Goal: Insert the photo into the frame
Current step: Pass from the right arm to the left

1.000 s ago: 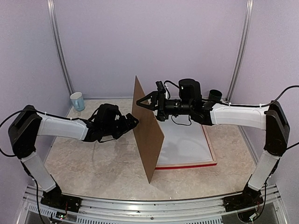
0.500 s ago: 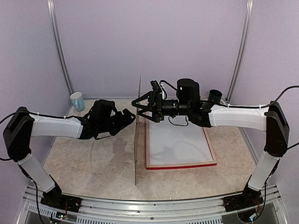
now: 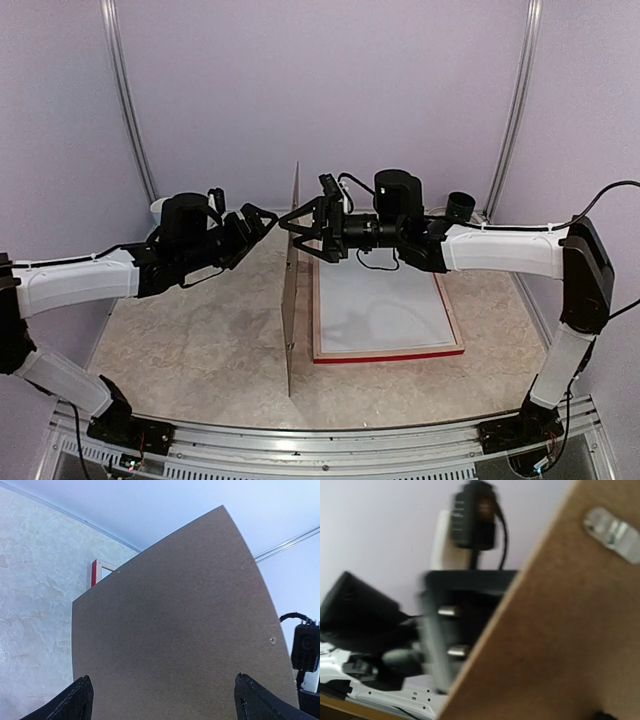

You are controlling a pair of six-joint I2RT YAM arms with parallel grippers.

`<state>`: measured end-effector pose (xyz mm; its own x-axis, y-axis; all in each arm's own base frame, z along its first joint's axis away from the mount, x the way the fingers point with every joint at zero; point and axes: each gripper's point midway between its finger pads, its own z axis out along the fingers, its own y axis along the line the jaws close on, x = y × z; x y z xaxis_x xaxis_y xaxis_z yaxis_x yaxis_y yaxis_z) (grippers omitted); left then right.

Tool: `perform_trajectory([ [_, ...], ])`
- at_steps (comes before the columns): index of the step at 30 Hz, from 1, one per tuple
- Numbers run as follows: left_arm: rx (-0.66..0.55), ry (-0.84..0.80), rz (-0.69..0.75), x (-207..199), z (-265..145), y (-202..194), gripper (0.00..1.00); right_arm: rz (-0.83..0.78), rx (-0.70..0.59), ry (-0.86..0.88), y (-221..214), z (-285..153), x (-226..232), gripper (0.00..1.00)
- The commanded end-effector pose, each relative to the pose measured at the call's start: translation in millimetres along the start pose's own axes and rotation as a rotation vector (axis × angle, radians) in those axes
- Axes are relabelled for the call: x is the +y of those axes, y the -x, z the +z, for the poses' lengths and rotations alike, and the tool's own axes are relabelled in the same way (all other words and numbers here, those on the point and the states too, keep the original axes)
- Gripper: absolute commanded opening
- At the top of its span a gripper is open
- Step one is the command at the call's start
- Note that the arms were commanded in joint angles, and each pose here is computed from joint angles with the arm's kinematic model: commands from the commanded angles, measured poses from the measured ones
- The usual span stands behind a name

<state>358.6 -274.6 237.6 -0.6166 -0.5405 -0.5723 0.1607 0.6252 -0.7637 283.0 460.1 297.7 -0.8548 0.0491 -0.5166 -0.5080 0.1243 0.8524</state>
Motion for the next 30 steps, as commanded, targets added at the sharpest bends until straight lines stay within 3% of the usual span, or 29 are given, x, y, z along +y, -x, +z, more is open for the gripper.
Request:
perform_trajectory([
  [1, -0.031, -0.044, 0.003, -15.5, -20.3, 10.1, 0.97, -0.024, -0.014, 0.037, 5.6, 6.6, 11.9, 0.99],
  [12, 0.004, -0.16, -0.008, -52.6, -45.6, 7.2, 0.99, -0.02, -0.021, 0.107, 8.4, 10.6, 22.5, 0.99],
  [30, 0.037, -0.155, -0.013, -52.0, -48.0, 1.1, 0.95, 0.016, 0.017, 0.155, -8.4, 26.7, 15.6, 0.99],
])
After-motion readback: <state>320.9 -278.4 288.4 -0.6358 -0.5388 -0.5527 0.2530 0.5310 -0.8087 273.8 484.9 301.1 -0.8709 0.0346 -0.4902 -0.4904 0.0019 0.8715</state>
